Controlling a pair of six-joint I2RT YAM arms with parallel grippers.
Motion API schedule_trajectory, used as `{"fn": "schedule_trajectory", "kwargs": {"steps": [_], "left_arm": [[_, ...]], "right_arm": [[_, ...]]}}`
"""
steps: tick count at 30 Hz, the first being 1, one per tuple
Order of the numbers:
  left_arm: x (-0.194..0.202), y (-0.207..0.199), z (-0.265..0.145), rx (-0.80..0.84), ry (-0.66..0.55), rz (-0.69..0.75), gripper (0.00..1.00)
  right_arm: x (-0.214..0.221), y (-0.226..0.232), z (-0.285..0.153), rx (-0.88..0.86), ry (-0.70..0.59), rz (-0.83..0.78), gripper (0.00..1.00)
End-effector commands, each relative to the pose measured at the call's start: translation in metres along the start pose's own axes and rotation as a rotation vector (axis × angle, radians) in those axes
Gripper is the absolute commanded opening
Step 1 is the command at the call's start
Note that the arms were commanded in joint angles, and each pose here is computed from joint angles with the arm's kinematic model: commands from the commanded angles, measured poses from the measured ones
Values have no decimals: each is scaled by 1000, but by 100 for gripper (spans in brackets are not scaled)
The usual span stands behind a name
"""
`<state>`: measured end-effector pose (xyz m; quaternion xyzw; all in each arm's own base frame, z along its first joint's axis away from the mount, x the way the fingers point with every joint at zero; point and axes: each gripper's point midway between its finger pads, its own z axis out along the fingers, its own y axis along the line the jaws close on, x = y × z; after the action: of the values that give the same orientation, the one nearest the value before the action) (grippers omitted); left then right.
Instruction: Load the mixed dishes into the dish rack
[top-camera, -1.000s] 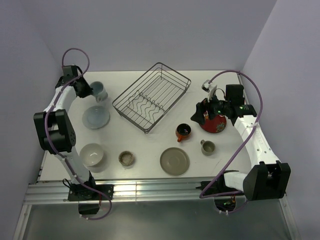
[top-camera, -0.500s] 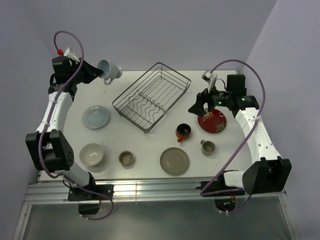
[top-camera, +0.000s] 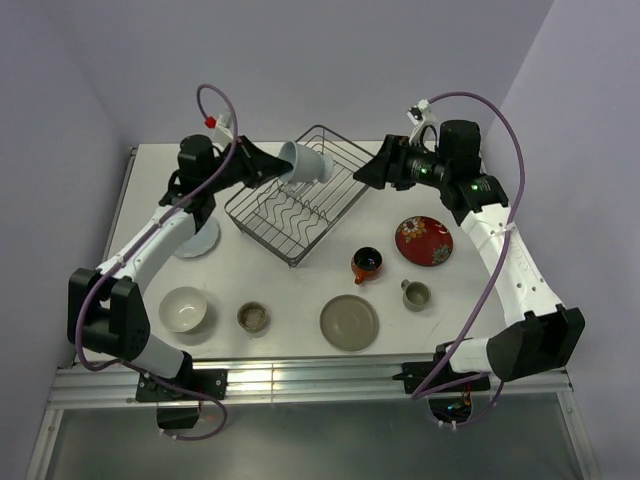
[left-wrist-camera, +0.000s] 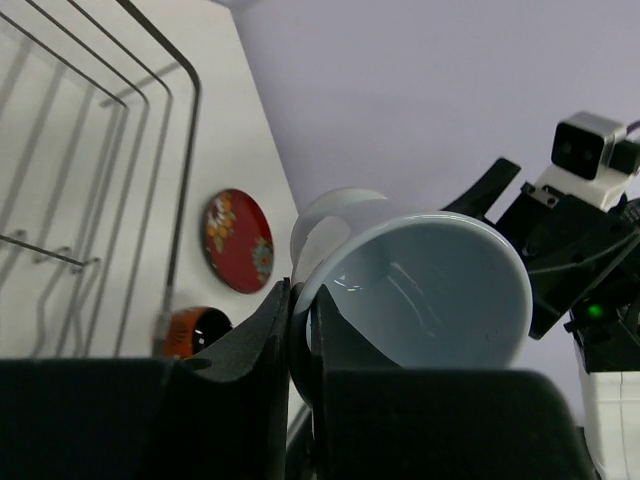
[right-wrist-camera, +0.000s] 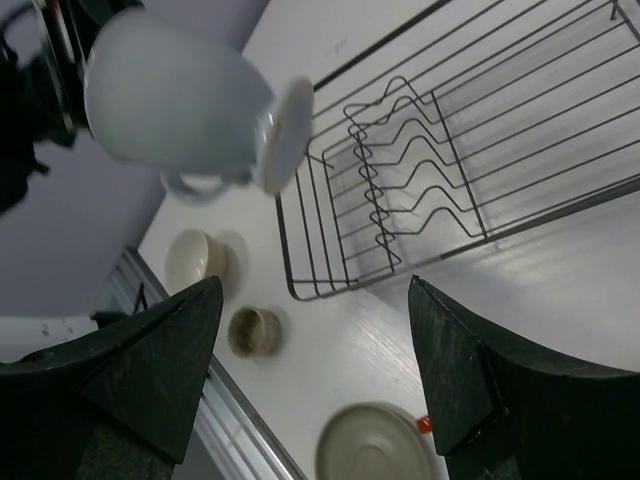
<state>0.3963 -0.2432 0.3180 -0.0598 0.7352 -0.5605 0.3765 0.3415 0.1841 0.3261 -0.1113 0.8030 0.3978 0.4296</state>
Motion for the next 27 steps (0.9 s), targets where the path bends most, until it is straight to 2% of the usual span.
{"fn": "schedule_trajectory", "kwargs": {"steps": [1, 6, 12, 22, 27], "left_arm": [[-3, -72, 1, 209, -62, 53, 0], [18, -79, 11, 245, -47, 12, 0], [38, -82, 19, 267, -21, -13, 0], [54, -83, 23, 277, -1, -35, 0], [60, -84, 23, 276, 5, -39, 0]], "right_arm": [[-38, 34, -13, -1, -176, 78, 82], [-17, 15, -7, 88, -171, 163, 79], [-4, 13, -6, 81, -146, 219, 71], [1, 12, -1, 56, -141, 197, 52], [1, 4, 4, 84, -148, 177, 48]]}}
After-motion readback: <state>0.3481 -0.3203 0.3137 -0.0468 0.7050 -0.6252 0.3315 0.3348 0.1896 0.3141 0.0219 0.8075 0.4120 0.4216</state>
